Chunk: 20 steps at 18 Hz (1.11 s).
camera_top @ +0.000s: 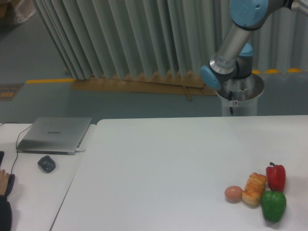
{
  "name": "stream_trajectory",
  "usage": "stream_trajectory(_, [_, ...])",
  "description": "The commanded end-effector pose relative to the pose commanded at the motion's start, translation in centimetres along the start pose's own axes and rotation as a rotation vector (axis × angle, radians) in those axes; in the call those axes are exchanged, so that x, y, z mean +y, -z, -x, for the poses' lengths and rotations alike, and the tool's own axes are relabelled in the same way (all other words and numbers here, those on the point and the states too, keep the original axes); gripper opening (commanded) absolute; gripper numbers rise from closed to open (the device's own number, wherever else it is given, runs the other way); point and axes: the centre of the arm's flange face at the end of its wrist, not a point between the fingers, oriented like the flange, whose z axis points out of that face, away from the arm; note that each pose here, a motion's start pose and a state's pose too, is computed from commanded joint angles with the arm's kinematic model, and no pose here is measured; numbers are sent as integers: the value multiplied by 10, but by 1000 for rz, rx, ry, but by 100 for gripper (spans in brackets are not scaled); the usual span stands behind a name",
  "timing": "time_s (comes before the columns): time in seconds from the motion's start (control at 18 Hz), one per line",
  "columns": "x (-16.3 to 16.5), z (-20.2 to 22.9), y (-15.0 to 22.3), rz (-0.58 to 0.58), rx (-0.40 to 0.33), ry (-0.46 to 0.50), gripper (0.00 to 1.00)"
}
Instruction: Place the yellow pepper on the table
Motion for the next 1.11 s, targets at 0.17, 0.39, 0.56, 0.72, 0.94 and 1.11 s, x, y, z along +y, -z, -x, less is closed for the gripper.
stream_trajectory(0.17, [-6,-8,-4,-2,2,36,100])
stream_trajectory(0.39, [-8,-9,-20,13,9,33,100])
stream_trajectory(0.56, [-9,-10,-28,22,16,32,100])
stream_trajectory(0.72, [-7,-10,-43,39,24,31,100])
stream_trajectory(0.94, [-7,-8,-49,40,24,34,100])
stream_trajectory(1.11, [-7,-8,-51,45,26,34,100])
